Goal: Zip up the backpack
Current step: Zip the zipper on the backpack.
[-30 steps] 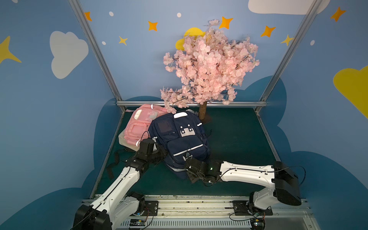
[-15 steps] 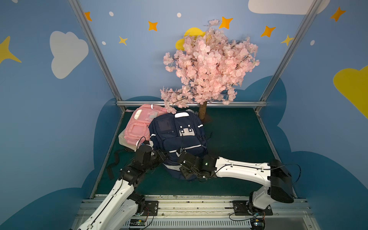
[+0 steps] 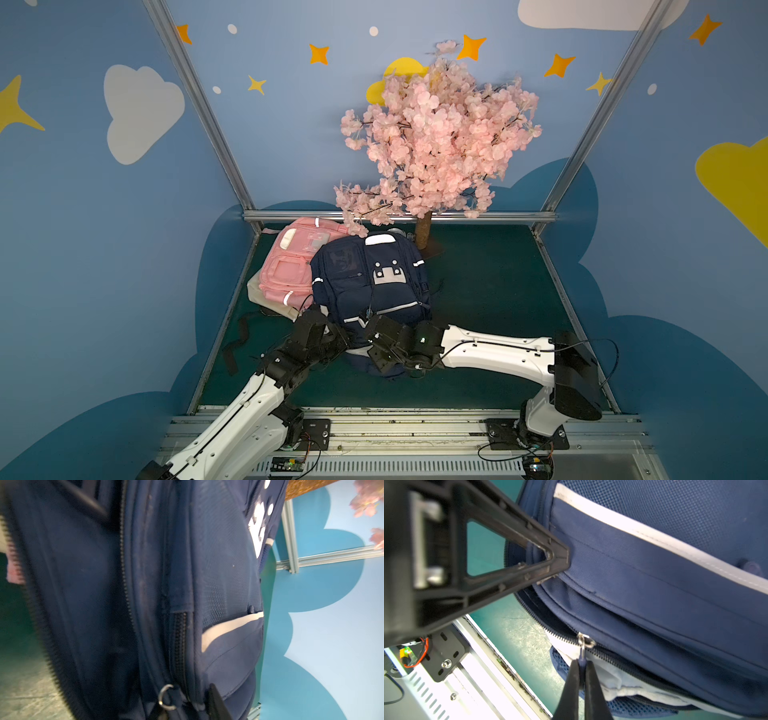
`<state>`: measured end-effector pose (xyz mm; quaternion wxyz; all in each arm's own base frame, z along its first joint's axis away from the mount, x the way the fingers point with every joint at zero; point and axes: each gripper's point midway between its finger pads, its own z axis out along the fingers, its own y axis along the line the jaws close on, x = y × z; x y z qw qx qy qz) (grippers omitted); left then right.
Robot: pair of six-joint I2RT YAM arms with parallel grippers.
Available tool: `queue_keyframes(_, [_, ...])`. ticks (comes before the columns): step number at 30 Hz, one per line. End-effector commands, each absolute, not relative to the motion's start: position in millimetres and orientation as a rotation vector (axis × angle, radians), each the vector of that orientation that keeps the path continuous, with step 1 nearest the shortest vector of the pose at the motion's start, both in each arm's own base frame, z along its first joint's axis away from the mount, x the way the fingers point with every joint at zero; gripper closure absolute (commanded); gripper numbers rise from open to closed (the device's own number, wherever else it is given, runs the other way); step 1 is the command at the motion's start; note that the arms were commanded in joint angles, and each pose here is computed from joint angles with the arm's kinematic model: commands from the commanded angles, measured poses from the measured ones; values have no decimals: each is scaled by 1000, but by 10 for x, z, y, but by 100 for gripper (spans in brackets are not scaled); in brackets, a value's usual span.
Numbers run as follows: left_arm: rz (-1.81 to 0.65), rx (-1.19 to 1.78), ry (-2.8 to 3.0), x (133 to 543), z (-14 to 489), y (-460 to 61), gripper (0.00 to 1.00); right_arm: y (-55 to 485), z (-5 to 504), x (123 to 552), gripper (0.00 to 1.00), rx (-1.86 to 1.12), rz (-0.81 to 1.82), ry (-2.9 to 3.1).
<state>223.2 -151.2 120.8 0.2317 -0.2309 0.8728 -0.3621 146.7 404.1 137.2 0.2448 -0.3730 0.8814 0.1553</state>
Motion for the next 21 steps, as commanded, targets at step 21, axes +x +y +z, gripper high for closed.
queue_keyframes(21, [-835,-668,2369,2268,1194,-1078,97,3120,1222,1882,100,-625,299,2533])
